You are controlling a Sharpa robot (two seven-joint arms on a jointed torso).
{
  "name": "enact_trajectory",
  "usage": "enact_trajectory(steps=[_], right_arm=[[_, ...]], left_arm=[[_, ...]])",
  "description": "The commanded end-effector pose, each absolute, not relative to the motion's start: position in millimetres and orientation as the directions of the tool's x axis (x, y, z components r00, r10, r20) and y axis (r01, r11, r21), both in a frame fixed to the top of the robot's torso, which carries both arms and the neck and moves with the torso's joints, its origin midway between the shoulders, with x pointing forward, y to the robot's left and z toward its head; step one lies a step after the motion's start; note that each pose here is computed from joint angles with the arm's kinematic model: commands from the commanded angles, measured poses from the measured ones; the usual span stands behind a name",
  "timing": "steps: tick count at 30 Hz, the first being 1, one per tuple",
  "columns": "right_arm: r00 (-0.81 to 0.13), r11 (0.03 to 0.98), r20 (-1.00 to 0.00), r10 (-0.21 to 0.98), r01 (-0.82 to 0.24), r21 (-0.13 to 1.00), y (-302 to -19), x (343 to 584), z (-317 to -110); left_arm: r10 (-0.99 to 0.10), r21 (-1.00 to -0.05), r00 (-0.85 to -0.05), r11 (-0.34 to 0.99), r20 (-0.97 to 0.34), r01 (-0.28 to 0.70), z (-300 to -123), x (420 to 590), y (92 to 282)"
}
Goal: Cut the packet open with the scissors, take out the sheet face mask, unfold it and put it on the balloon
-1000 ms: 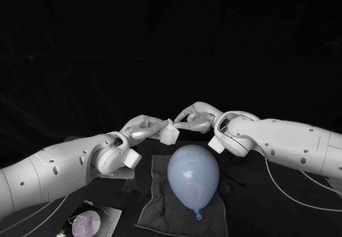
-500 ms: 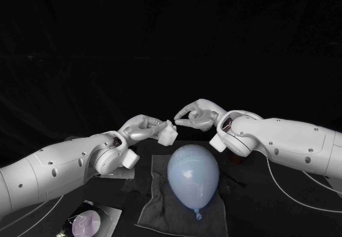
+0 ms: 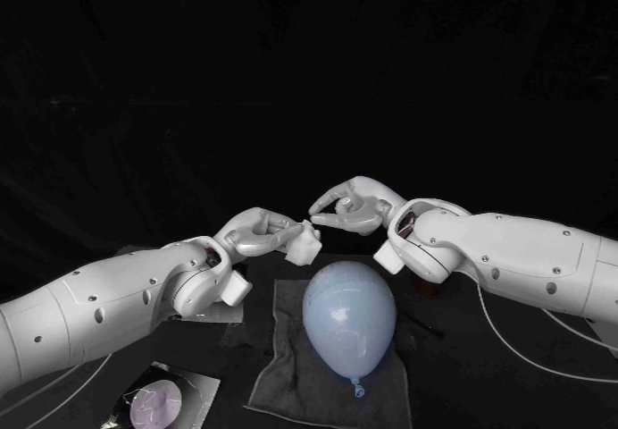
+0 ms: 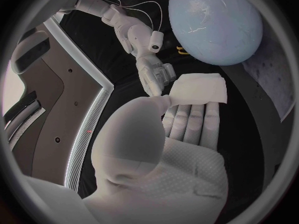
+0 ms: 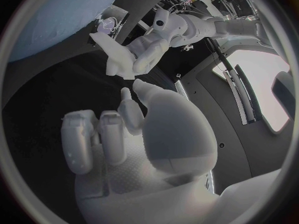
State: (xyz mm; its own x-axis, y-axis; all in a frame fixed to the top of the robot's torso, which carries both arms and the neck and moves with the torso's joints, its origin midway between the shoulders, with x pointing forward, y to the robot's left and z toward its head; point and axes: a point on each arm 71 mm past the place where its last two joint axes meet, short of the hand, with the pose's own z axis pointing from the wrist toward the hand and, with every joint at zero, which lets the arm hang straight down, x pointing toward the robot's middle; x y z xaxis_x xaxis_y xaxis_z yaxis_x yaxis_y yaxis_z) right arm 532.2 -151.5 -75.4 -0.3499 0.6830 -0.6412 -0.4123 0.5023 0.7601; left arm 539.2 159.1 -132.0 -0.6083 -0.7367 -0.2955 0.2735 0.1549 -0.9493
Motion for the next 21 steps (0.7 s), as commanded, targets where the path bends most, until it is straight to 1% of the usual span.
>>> enact_trajectory(steps=[1, 21], right_arm=[[-0.383, 0.496, -0.652, 0.655, -0.433, 0.752, -147.1, 531.1, -75.9], [-0.406, 0.495, -0.666, 0.626, -0.452, 0.742, -140.7, 528.7, -77.3]], left_arm=[[-0.732, -0.94, -0.604, 0.152, -0.315, 0.306, -128.9, 538.2, 157.2], [-0.727, -0.936, -0.605, 0.154, -0.325, 0.317, -128.5, 537.5, 156.5]])
